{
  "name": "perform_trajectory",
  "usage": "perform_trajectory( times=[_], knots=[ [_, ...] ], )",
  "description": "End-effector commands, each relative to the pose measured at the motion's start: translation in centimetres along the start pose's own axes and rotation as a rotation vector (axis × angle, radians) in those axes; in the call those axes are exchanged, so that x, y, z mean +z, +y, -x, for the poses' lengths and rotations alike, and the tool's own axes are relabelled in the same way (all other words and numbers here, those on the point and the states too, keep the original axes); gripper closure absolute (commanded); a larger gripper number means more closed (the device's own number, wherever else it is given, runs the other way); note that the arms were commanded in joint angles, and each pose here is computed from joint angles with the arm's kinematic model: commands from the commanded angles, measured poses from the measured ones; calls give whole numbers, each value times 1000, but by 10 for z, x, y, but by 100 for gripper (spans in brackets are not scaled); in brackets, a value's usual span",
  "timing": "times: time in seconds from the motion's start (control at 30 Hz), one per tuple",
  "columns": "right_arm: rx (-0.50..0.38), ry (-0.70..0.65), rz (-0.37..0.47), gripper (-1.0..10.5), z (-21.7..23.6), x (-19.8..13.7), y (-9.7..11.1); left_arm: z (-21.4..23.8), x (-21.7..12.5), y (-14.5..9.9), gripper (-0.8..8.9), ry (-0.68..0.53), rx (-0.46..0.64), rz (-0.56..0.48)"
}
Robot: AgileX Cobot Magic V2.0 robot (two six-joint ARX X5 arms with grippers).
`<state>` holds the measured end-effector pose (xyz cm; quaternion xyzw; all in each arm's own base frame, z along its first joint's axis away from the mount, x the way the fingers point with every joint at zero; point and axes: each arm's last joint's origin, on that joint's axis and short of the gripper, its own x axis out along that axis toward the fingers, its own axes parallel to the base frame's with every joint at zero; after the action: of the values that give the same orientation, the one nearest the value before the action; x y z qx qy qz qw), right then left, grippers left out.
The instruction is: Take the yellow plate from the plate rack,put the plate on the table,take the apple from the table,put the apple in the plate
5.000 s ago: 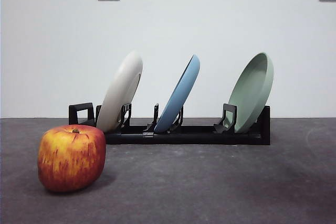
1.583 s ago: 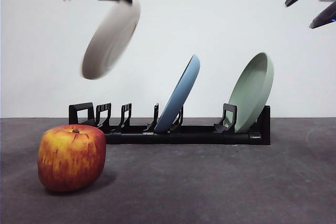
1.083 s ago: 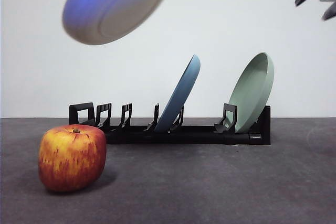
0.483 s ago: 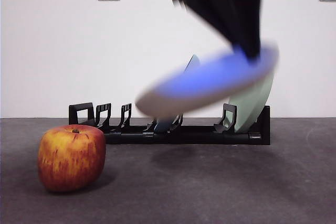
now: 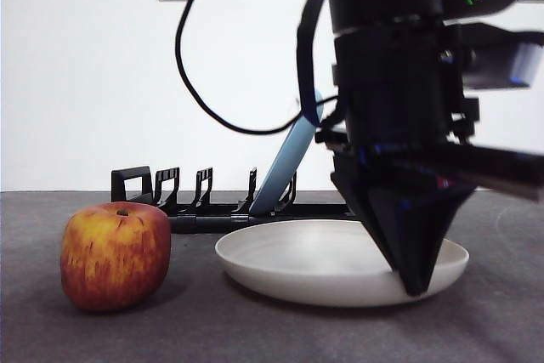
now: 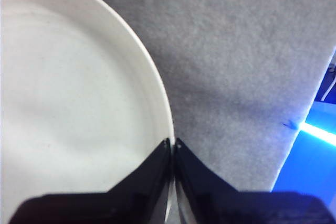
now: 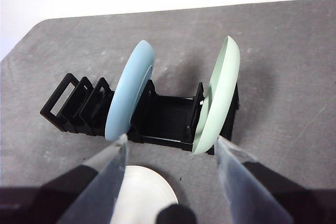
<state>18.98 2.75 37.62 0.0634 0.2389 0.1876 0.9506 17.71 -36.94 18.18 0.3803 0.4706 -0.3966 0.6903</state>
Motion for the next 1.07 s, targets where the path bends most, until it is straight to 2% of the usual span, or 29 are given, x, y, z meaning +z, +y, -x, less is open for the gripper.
perform_trajectory(
  times=[0.03, 0.1, 0.23, 0.4, 0.53, 0.7, 0.77, 0.93, 0.97, 1.07],
  knots=[
    [-2, -11, 7, 662, 2, 1, 0, -6, 0, -10, 809, 14, -58, -24],
    [-2, -10, 7, 663, 1, 1, 0, -5, 1, -17, 774, 9, -100, -38],
    [0, -10, 7, 663, 1, 1, 1, -1, 0, -18, 528, 12, -89, -42],
    [6, -10, 6, 662, 1, 1, 1, 8, -2, -11, 527, 19, 13, 5],
    [9, -9, 3, 662, 1, 1, 1, 38, -2, -2, 527, -51, 100, 35],
    [88, 0, -4, 658, 0, 1, 3, 108, -10, 14, 527, -234, 124, 114],
    [91, 2, -2, 657, 0, 1, 4, 140, -18, 21, 527, -318, 126, 151],
    [131, 20, 14, 652, -5, 0, 12, 218, -53, 39, 531, -528, 144, 226],
    [148, 30, 21, 626, -7, -1, 15, 233, -62, 42, 531, -571, 152, 240],
    [210, 71, 47, 439, -17, -4, 28, 273, -91, 51, 530, -683, 240, 304]
  ],
)
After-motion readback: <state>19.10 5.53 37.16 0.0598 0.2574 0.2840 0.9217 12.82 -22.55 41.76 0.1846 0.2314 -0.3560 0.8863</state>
